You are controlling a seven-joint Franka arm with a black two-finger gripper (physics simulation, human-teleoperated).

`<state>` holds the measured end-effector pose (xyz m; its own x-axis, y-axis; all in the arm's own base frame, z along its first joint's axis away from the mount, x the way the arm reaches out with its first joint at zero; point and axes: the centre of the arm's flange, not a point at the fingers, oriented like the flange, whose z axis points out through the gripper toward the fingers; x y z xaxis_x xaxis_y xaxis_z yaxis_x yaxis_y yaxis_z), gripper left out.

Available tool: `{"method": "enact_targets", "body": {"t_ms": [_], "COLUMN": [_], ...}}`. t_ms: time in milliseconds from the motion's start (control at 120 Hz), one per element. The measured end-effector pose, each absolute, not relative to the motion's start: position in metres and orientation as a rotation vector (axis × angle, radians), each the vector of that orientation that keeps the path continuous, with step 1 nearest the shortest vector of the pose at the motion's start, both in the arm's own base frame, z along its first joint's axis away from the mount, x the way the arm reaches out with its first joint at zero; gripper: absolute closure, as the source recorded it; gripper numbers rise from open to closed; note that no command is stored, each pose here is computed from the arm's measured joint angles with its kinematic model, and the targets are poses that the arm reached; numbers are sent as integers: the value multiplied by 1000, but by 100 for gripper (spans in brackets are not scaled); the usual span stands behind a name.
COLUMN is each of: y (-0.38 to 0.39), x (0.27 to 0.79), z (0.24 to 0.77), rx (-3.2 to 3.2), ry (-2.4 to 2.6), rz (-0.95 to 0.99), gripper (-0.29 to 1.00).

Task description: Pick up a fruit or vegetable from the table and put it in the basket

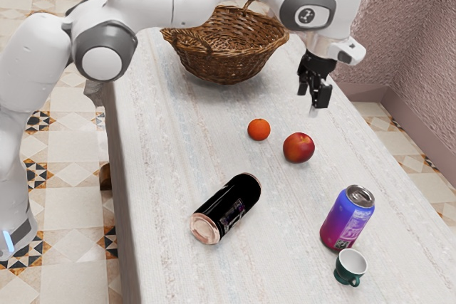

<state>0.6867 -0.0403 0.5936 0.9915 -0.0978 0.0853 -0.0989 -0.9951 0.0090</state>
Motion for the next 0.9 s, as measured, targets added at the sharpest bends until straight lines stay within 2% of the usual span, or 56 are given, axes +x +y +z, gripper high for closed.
{"method": "enact_targets", "body": {"t_ms": [125, 283, 533, 900], "y": [-22, -23, -28, -17], "x": [704, 716, 723, 727], "z": [560, 554, 522, 507], "rx": [3085, 3040, 3017, 2991], "ry": [-150, -203, -253, -262], "rz": [75, 100, 27, 3], "gripper": [0, 0, 0, 0]}}
